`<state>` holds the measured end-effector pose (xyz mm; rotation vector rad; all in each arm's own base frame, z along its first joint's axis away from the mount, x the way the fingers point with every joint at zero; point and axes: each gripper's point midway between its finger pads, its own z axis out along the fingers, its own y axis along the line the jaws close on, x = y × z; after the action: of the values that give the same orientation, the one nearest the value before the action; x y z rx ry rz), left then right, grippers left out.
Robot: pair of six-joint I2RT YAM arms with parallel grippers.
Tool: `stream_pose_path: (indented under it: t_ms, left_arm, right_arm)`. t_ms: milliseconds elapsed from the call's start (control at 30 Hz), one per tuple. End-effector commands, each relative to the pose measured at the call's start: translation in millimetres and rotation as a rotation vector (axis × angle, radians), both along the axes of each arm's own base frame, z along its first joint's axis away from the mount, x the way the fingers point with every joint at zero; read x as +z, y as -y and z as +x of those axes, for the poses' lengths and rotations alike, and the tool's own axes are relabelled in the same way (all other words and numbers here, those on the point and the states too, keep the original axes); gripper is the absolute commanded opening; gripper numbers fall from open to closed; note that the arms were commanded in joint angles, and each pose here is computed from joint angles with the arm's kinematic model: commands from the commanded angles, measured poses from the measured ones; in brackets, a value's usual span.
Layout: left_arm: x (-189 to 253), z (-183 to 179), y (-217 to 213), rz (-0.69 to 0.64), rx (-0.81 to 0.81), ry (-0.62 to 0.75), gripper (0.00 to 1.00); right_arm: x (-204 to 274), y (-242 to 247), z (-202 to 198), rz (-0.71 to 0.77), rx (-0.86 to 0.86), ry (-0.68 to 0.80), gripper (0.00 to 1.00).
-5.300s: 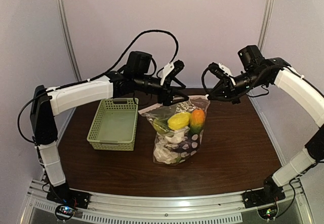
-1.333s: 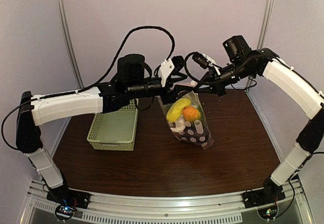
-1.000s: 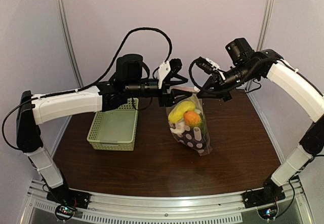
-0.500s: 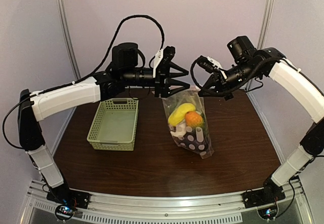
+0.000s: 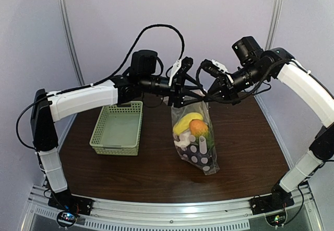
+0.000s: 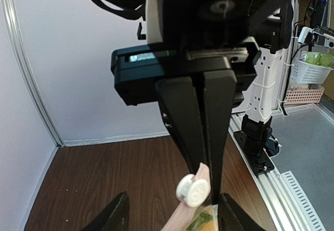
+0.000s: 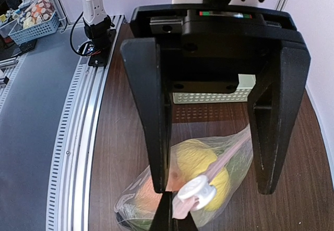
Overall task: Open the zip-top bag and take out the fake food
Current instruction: Pick up the zipper from the zipper food storage bag.
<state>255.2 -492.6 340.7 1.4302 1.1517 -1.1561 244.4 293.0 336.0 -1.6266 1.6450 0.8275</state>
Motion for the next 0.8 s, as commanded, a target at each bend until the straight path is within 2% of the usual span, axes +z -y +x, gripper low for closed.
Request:
stream_pose_path:
  t_ms: [0,133,300,467,767]
  left_arm:
    - [11.7,-8.9,4.8,-0.011,-0.069,-0.008,0.58]
    - [0.2,-21.1,5.9,0.047,-0.138,-0.028,0.45]
    - [-3.2,-29.8,5.1,0.059,-0.18,-0.049,0.29]
    - [-8.8,-26.4,4.2,0.087,-0.154,-0.044,0.2]
    - [-9.9,-29.1,2.7,0.095,-0.161,-0.073,0.16]
  right_arm:
    - [9.1,-4.4,-4.6,0.017,0.036,0.036,0.0]
    - [10.6,-4.0,-2.9,0.014,0.027,0.045,0.0]
    - [7.5,-3.7,-0.2,0.004,0.018,0.048,0.0]
    - [6.5,-3.2,2.2,-0.001,0.007,0.054,0.0]
    - [2.4,0.5,10.7,-0.03,-0.038,0.081,0.0]
